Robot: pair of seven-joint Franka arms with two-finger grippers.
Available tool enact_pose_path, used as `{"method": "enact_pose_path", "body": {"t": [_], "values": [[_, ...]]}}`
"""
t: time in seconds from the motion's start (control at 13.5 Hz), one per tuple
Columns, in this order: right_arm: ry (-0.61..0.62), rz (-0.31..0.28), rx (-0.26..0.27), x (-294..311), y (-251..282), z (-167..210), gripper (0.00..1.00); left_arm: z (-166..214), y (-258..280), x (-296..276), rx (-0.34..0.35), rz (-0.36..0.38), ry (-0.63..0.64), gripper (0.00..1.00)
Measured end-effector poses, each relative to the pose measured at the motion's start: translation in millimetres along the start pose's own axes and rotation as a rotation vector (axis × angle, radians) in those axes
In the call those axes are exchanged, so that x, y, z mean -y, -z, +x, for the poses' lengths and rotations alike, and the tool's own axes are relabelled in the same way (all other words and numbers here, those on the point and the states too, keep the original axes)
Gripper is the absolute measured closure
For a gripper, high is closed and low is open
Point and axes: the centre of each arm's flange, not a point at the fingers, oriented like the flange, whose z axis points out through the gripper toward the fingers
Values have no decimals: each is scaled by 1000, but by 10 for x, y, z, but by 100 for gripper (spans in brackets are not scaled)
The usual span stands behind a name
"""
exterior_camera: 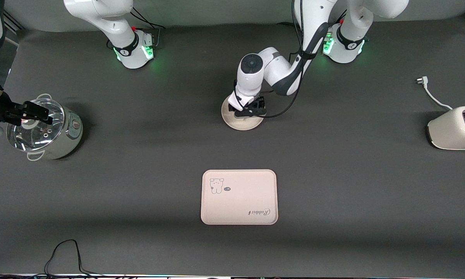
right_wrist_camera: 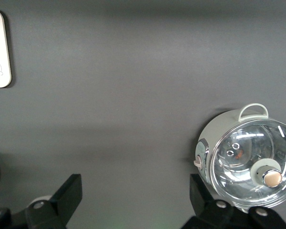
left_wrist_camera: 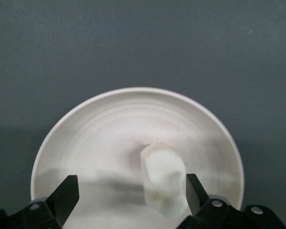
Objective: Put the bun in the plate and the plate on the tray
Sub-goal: 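Lower the bun onto the plate and open the left gripper, then raise the left gripper away while the right gripper reaches toward the plate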
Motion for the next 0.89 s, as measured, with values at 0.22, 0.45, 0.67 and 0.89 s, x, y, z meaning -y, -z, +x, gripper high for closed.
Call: {"method": "enact_pose_path", "body": {"t": [0.22, 0.45, 0.67, 0.89], "values": [[2, 1, 3, 13, -12, -10, 0, 190, 296, 0, 6, 27, 4, 0], [12, 1, 12, 66, -51, -16, 0, 662, 767, 178, 12, 50, -29, 0], [44, -1, 18, 247, -113, -10, 0, 1349, 1341, 681, 4, 52, -83, 0], [57, -4, 28, 660, -291, -30, 0, 2023, 1999, 1416, -9, 52, -117, 0]]}}
